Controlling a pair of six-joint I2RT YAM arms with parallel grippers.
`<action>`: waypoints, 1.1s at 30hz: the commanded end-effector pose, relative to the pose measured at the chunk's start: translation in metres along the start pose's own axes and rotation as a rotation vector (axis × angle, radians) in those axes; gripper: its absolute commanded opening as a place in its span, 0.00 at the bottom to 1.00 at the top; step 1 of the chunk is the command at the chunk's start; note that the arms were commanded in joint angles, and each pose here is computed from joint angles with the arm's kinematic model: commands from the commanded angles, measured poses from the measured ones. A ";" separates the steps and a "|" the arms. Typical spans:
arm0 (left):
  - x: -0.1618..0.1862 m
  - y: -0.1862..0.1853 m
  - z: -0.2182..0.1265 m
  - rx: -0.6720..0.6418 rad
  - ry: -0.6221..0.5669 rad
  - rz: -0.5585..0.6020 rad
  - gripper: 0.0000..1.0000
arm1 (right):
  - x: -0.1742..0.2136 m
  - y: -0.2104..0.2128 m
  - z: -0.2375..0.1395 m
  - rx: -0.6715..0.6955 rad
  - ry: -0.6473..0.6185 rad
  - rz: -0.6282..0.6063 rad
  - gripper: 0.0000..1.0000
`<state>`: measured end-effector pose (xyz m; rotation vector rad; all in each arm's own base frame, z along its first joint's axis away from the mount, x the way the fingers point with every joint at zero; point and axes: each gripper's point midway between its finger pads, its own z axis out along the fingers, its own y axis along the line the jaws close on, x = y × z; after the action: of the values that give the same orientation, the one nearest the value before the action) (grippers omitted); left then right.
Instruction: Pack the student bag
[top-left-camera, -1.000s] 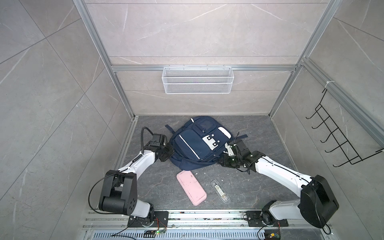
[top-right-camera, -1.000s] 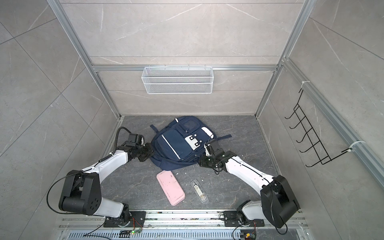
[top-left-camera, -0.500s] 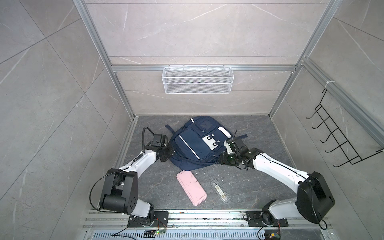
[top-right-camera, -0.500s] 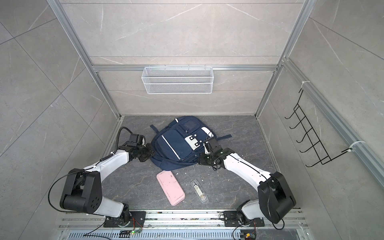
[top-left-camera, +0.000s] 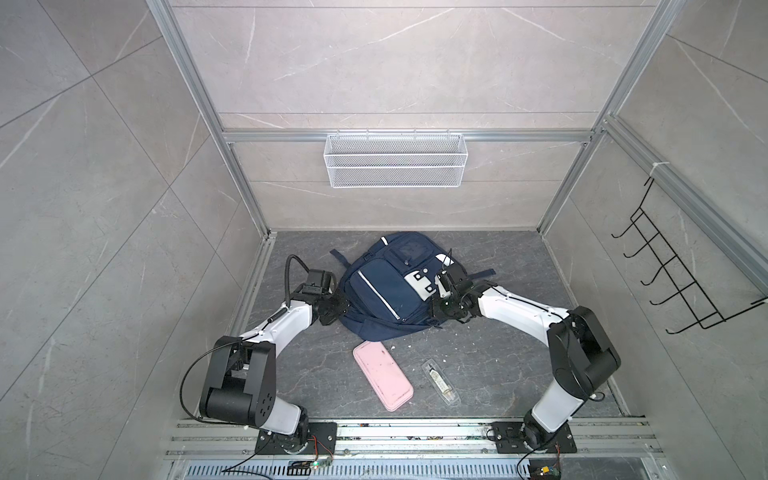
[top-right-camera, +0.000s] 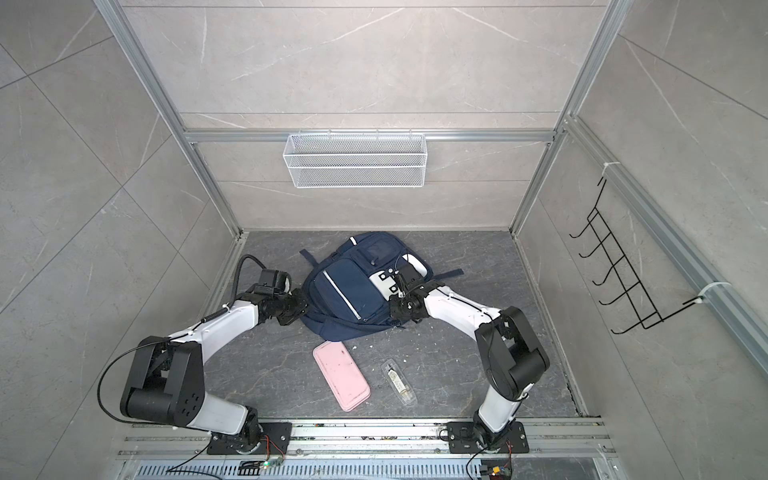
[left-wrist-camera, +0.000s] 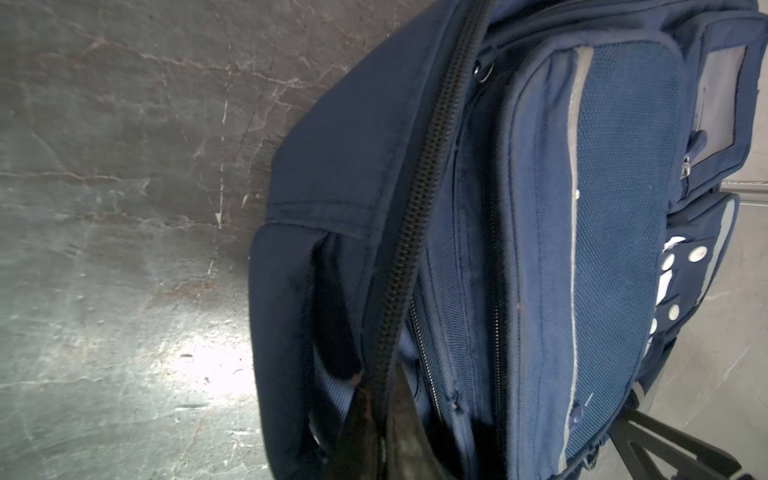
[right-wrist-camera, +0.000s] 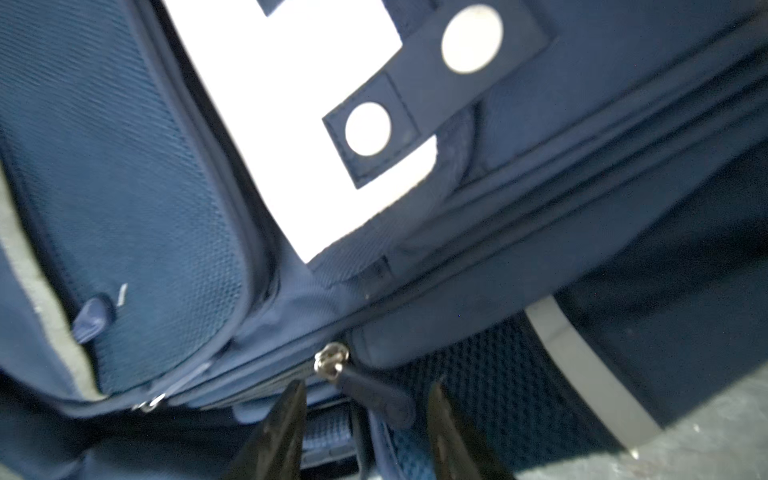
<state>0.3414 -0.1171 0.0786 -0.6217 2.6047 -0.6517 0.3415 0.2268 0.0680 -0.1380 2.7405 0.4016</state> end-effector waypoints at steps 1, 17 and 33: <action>0.002 -0.003 -0.008 0.018 -0.012 0.030 0.00 | -0.003 0.001 0.004 0.021 0.006 -0.036 0.50; 0.005 -0.006 -0.010 0.039 -0.012 0.023 0.00 | 0.009 0.002 0.009 0.135 0.022 -0.148 0.36; 0.014 -0.021 -0.021 0.066 -0.023 0.046 0.00 | 0.005 0.020 -0.021 0.116 -0.027 -0.170 0.04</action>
<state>0.3309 -0.1262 0.0888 -0.5689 2.5746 -0.6826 0.3306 0.2396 0.0687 -0.3308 2.7139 0.1908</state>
